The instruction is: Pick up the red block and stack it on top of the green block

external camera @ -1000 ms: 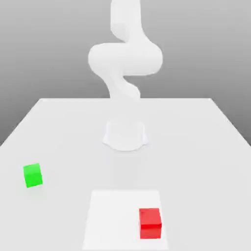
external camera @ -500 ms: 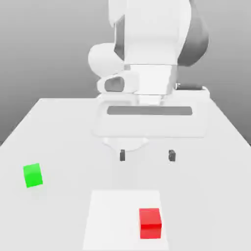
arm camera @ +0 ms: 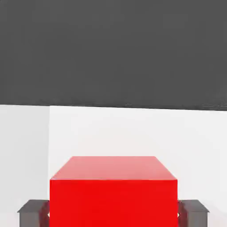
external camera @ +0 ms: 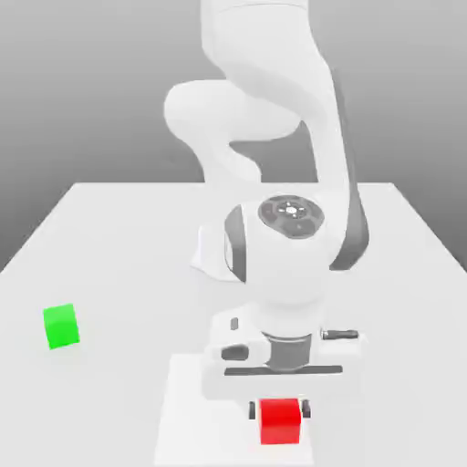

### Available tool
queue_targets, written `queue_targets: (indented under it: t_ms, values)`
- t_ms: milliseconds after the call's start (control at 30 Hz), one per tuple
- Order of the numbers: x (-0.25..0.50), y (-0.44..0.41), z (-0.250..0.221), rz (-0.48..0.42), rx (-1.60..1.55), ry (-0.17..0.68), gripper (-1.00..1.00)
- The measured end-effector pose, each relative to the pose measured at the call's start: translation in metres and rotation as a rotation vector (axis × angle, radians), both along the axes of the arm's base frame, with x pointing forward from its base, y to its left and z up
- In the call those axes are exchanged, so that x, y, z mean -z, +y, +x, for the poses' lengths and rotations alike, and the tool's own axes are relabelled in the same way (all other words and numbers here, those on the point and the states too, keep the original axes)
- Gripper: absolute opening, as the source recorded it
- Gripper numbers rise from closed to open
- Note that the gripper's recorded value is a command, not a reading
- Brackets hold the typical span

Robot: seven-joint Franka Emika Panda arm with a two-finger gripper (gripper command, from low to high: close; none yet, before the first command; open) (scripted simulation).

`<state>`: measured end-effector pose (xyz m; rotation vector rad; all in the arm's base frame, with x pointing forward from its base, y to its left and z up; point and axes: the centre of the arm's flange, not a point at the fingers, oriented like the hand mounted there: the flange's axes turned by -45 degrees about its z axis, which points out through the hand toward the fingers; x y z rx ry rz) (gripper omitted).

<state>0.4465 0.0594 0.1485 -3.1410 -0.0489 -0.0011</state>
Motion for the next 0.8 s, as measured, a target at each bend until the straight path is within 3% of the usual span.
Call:
queue_targets:
  t_ms: [267,433,800]
  values:
    - [-0.052,0.000,0.000,0.000,0.000,0.000,-1.00]
    - [-0.071,-0.103,-0.013,-0.015,0.155,0.002,-1.00]
    - [-0.093,-0.316,-0.143,-0.013,0.563,0.006,-1.00]
